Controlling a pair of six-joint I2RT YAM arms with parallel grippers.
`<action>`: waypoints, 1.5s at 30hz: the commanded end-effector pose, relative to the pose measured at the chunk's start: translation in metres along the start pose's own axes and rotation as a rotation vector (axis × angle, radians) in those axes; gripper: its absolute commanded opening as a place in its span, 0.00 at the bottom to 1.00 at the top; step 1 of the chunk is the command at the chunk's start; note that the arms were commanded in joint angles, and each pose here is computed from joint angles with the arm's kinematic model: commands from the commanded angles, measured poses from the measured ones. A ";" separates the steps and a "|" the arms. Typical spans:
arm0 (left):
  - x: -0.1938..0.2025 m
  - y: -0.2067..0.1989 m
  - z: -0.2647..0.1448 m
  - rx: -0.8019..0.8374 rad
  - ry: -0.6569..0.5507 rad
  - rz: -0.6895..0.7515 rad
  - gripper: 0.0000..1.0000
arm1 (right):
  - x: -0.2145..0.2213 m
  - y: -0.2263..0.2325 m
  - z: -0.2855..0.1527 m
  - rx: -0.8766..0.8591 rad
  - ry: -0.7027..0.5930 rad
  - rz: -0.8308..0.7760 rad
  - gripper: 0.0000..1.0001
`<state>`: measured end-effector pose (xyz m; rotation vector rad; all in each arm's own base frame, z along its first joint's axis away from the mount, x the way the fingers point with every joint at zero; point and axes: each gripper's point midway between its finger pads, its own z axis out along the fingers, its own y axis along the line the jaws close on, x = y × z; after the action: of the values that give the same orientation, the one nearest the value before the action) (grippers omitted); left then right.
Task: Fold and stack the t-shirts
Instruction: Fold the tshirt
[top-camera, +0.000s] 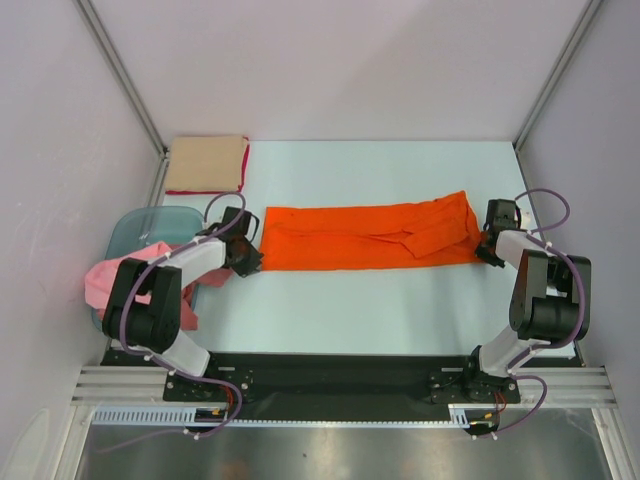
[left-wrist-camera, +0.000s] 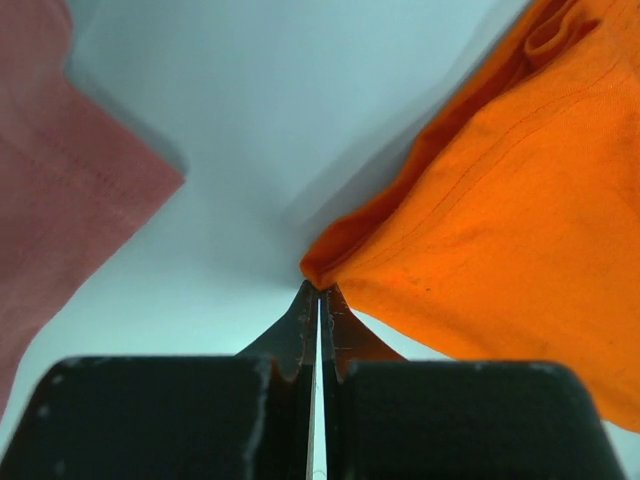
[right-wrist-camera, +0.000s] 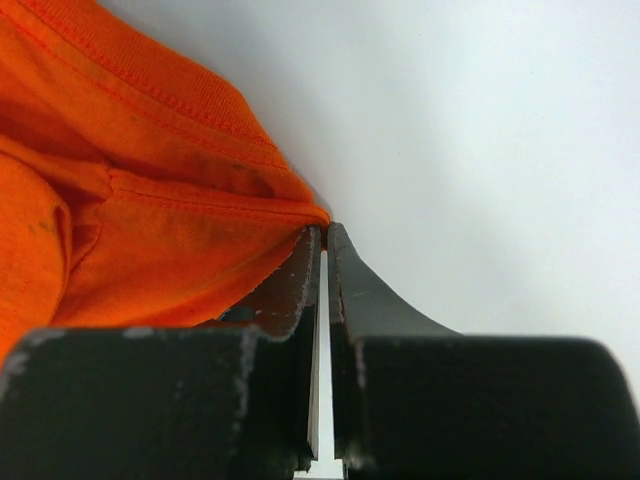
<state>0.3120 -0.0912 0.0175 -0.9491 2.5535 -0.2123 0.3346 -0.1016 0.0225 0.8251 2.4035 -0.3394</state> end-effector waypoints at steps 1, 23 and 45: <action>0.006 0.013 -0.008 -0.019 -0.001 -0.016 0.00 | -0.002 -0.015 -0.001 0.079 0.003 -0.008 0.00; 0.146 0.037 -0.057 0.179 0.156 0.110 0.00 | -0.052 0.023 0.028 -0.010 -0.068 -0.016 0.12; 0.127 0.008 -0.180 0.506 0.070 0.498 0.95 | -0.077 -0.031 -0.051 0.152 -0.082 0.096 0.95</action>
<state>0.1236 -0.1564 0.0903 -0.3223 2.6289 -0.6797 0.3527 -0.1348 0.0822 0.9235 2.3307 -0.4633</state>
